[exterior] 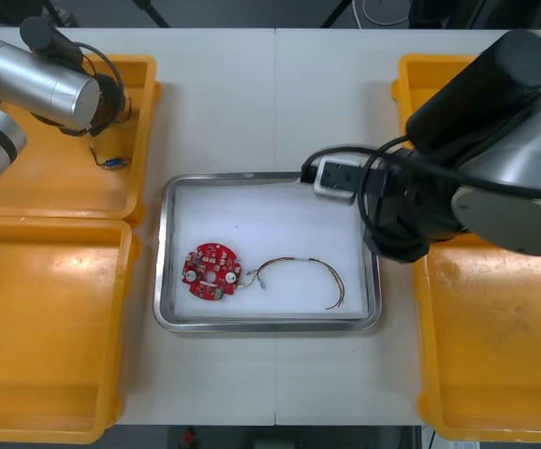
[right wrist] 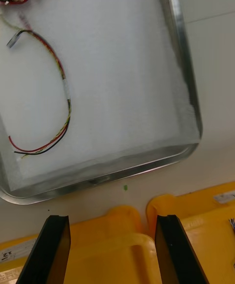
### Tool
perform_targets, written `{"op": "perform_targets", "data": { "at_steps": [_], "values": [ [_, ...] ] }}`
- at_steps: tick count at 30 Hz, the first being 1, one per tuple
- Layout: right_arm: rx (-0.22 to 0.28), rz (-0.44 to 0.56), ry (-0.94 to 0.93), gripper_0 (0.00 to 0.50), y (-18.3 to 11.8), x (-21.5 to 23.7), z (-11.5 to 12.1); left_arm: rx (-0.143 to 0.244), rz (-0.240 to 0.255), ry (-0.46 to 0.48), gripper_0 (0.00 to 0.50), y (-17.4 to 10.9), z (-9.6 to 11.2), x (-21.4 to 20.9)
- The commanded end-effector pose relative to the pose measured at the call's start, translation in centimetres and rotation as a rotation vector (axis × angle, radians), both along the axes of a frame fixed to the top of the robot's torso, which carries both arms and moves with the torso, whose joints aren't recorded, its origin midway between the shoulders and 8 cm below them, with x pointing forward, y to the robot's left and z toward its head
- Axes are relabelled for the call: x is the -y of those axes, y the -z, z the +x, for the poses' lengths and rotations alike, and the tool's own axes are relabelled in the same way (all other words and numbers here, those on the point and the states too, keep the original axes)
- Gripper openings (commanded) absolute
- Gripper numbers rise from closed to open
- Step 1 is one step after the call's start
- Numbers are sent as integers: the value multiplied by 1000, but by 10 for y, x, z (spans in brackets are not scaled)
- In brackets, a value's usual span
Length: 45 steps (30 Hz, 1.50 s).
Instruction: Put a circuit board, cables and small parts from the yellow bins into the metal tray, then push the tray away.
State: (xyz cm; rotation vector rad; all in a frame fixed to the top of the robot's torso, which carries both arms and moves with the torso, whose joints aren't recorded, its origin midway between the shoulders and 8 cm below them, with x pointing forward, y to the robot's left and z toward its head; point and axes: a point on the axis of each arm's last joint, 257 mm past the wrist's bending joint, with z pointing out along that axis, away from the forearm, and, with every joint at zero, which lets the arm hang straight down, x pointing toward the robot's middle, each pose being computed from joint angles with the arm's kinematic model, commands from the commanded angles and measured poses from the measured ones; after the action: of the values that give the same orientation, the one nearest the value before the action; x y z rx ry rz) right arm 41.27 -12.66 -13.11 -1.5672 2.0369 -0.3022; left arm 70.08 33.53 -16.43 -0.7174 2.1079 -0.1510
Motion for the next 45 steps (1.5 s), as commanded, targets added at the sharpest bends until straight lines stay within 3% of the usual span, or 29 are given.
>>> {"op": "perform_targets", "data": {
  "at_steps": [1,7,11,16,24,29,34,40,45],
  "values": [
    [56,187,154,500,-41,7,9,-1,46,64,0,-12,6,20],
    [70,344,365,500,-62,39,22,-28,7,33,0,-14,1,10],
    [74,397,473,500,-67,68,25,-38,-4,18,0,-22,-3,3],
    [93,430,586,500,-74,113,31,-77,-18,3,0,-41,-15,-6],
    [80,521,788,500,-81,179,46,-147,-32,29,0,-88,-47,-11],
    [99,535,883,500,-86,205,58,-216,10,97,0,-111,-76,-4],
    [53,573,953,500,-86,213,78,-266,70,154,0,-121,-105,17],
    [29,626,1066,500,-94,217,108,-293,100,282,0,-112,-147,63],
    [36,595,1190,500,-88,220,125,-335,146,379,0,-91,-178,104]
  ]
}}
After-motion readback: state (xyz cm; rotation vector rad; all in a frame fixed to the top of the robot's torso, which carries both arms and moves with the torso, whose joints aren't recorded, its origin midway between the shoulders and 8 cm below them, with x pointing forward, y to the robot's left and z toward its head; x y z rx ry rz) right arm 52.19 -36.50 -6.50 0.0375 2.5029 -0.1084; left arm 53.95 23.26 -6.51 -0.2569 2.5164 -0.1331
